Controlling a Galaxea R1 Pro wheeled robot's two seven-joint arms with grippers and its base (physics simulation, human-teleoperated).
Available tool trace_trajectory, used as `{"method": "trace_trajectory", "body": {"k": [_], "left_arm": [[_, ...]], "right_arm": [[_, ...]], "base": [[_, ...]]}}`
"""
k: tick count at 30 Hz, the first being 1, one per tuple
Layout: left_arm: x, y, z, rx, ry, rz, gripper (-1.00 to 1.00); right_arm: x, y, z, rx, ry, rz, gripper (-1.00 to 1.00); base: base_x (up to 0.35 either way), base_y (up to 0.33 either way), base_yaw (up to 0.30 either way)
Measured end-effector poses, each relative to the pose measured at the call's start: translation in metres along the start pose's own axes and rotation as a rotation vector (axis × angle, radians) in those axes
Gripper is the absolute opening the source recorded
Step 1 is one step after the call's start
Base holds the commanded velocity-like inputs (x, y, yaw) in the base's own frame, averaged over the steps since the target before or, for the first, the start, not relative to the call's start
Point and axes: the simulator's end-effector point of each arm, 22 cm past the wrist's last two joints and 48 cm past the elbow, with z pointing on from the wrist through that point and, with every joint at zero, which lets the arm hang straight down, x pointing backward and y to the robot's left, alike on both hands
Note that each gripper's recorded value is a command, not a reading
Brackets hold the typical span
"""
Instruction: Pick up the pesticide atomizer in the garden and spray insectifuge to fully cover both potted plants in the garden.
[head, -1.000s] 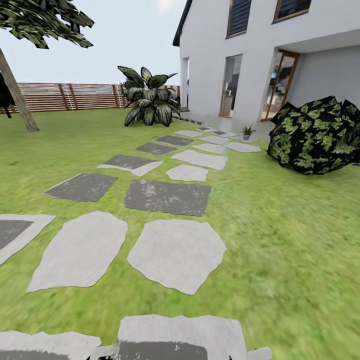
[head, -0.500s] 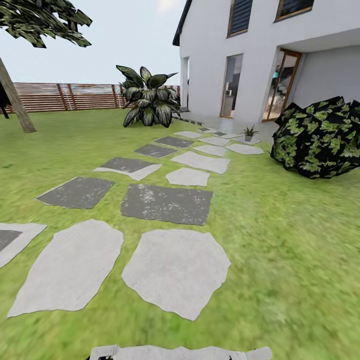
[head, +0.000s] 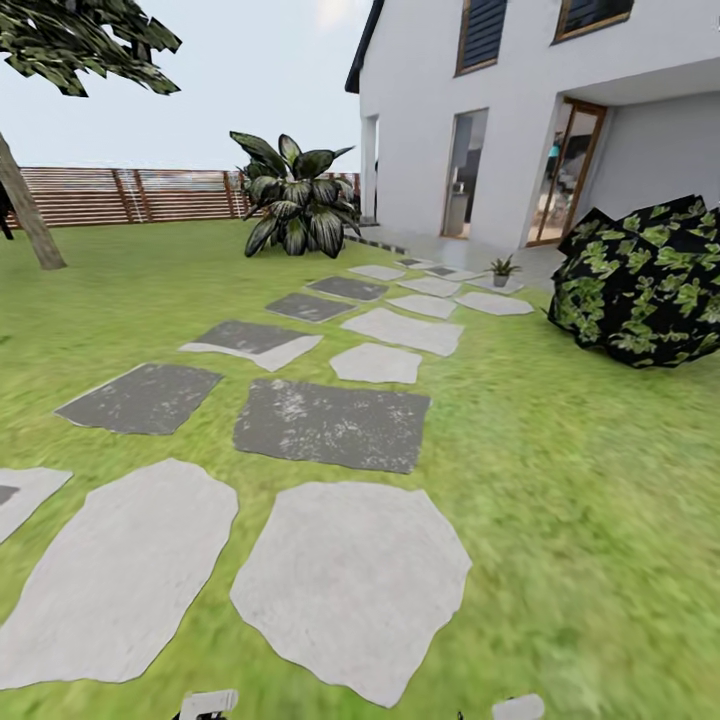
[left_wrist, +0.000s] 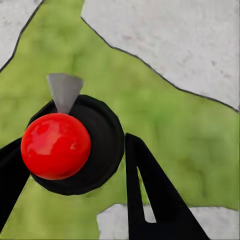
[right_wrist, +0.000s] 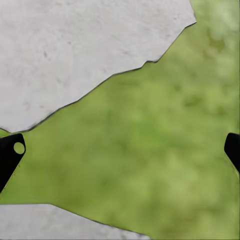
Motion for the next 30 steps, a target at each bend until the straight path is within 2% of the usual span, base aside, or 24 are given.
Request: {"method": "trace_trajectory", "body": {"k": [12, 20, 30], "left_arm": [[0.0002, 0.0000, 0.0000, 0.000, 0.001, -0.001, -1.00], [0.0003, 0.0001, 0.0000, 0.000, 0.001, -0.001, -1.00], [0.0003, 0.0002, 0.0000, -0.001, 0.001, -0.001, -1.00]], "right_arm": [[0.0005, 0.0003, -0.0001, -0.001, 0.002, 0.000, 1.00], [0.0003, -0.0001, 0.0000, 0.000, 0.001, 0.000, 1.00], [0.0002, 0.0000, 0.0000, 0.000, 0.001, 0.000, 1.00]], "base": [[0.339, 0.011, -0.028], [0.337, 0.145, -0.239], [0.335, 0.161, -0.024]]}}
